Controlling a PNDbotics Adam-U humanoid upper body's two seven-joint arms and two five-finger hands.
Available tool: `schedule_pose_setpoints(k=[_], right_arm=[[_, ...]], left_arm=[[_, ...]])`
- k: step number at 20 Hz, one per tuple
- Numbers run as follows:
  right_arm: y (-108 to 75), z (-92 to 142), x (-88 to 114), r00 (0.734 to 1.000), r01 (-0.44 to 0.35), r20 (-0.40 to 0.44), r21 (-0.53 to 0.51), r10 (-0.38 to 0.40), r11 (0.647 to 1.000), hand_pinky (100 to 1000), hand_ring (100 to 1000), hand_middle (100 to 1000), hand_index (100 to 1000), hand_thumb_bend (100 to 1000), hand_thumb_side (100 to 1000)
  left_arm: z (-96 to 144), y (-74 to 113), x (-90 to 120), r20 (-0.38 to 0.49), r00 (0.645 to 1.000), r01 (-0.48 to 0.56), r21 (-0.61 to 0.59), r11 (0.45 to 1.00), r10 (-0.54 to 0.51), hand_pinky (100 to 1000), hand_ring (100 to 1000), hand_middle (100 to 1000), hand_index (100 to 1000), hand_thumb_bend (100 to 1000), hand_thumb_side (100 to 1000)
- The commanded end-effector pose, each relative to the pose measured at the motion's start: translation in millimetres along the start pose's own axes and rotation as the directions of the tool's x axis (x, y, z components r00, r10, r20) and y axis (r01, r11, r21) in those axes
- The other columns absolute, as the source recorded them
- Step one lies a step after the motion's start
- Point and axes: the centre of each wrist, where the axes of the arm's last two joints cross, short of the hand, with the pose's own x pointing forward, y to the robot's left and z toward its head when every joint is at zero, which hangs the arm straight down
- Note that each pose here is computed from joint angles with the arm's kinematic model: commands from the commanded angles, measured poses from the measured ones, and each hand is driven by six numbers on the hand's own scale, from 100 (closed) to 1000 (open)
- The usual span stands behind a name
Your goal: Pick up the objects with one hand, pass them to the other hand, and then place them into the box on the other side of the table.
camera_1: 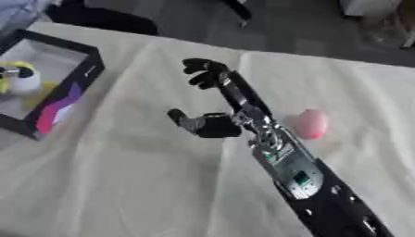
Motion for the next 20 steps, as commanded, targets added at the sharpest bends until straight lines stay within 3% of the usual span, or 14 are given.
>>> schedule_pose_setpoints(k=[1,4,7,8,11,12,13,17,20], right_arm=[[-10.3,-4,7,1.0,-0.017,0.025,-0.015,0.017,1.0,762,742,760,863,440,157],[-10.4,-3,8,1.0,-0.016,0.024,-0.015,0.016,1.0,762,741,759,861,440,155],[-10.9,-3,7,1.0,-0.014,0.023,-0.017,0.015,1.0,762,740,759,861,439,151],[-11.5,-3,7,1.0,-0.014,0.022,-0.018,0.015,1.0,762,740,759,861,438,146],[-18.3,-3,9,0.999,-0.021,0.03,-0.028,0.022,0.999,764,740,760,861,439,138],[-24.1,-3,10,0.999,-0.03,0.031,-0.03,0.031,0.999,764,737,764,858,347,196],[-30.7,-4,11,0.999,-0.04,0.027,-0.024,0.041,0.999,765,740,772,860,431,169],[-72.4,-4,18,0.993,-0.11,-0.037,0.047,0.112,0.993,774,756,796,865,442,225],[-108.5,-3,27,0.98,-0.166,-0.087,0.131,0.179,0.977,784,767,798,862,439,277]], left_arm=[[-5,15.0,-2,-0.019,0.999,0.043,0.083,0.996,-0.041,865,737,627,792,1000,554],[-5,16.5,-1,-0.02,0.998,0.067,0.122,0.99,-0.065,877,751,647,810,1000,675],[-5,19.6,0,-0.012,0.998,0.069,0.141,0.988,-0.068,870,746,643,807,1000,622],[-4,21.0,1,-0.008,0.998,0.07,0.15,0.986,-0.07,855,721,628,796,1000,548],[0,25.4,8,0.022,0.998,0.052,0.179,0.983,-0.057,815,612,596,724,887,424],[2,26.7,10,0.04,0.998,0.033,0.178,0.983,-0.041,812,610,603,719,873,410],[4,27.8,13,0.059,0.998,0.015,0.176,0.984,-0.026,815,625,619,724,851,402],[15,32.3,22,0.139,0.99,-0.051,0.159,0.986,0.028,830,690,674,749,835,421],[25,34.4,29,0.203,0.977,-0.099,0.141,0.985,0.069,814,680,660,732,807,429]])
